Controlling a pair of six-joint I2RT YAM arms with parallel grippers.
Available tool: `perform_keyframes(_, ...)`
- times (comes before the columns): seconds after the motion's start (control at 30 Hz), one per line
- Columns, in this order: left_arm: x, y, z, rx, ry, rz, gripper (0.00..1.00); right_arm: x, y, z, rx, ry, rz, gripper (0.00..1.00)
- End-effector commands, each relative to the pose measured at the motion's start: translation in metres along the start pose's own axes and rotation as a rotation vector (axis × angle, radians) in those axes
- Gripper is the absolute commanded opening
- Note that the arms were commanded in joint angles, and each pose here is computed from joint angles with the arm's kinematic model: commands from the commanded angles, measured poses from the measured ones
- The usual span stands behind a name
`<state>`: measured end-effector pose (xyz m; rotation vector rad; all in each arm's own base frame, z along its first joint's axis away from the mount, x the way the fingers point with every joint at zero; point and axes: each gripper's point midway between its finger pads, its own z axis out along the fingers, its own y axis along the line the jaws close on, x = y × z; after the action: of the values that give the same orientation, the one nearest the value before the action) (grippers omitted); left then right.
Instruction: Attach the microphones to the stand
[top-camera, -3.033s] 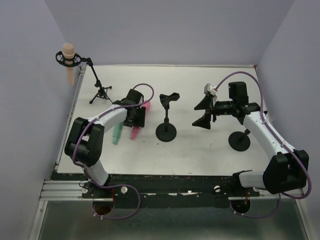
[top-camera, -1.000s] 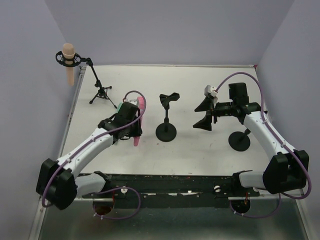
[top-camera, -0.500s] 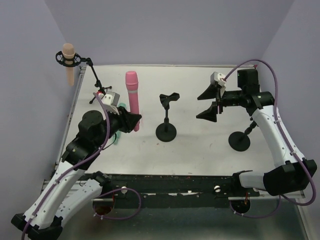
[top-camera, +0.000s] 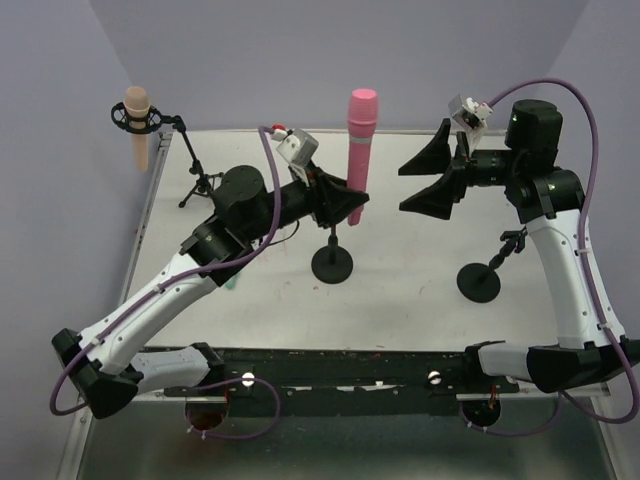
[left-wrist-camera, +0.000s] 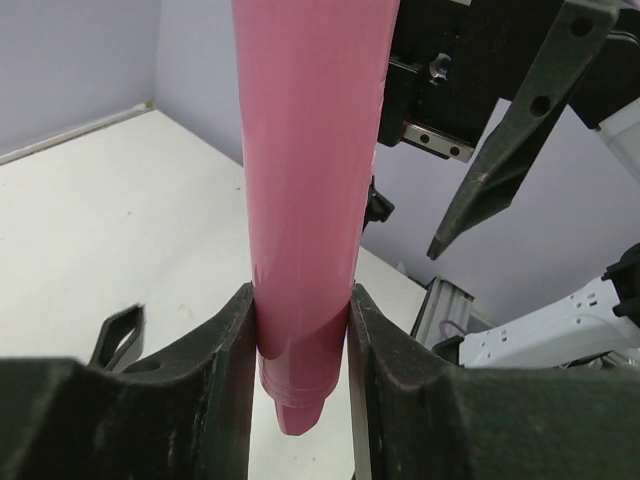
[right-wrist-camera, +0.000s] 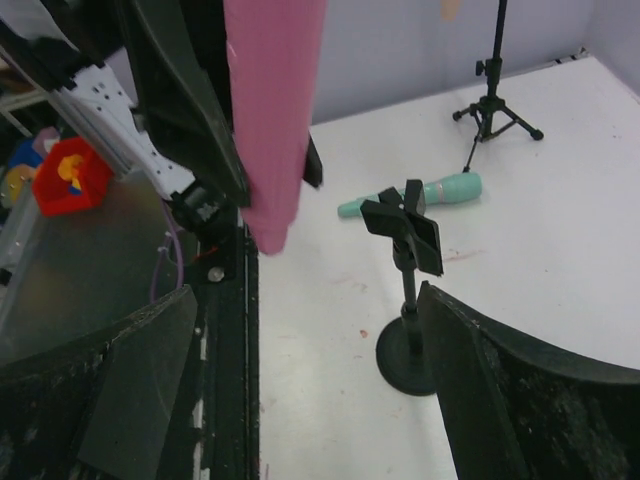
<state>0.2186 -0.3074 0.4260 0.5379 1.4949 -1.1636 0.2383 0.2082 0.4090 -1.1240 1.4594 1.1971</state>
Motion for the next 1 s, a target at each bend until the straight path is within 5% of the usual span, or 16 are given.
perform_keyframes(0.0, -0.022, -0.019, 0.038, 0.073, -0.090, 0.020, 0.00, -0.054, 0.030, -0.006, -0.044, -0.097, 0.099, 1.00)
perform_keyframes(0.53, 0.015, -0.041, 0.099, 0.131, -0.035, -0.026, 0.00, -0.074, -0.001, -0.003, 0.100, -0.171, 0.202, 0.97)
perform_keyframes(0.8, 0.020, -0.039, 0.101, 0.117, -0.030, -0.029, 0.01, -0.074, -0.005, -0.003, 0.108, -0.185, 0.226, 0.72)
perform_keyframes(0.97, 0.020, -0.038, 0.100, 0.109, -0.031, -0.027, 0.01, -0.068, -0.010, -0.001, 0.112, -0.184, 0.244, 0.40)
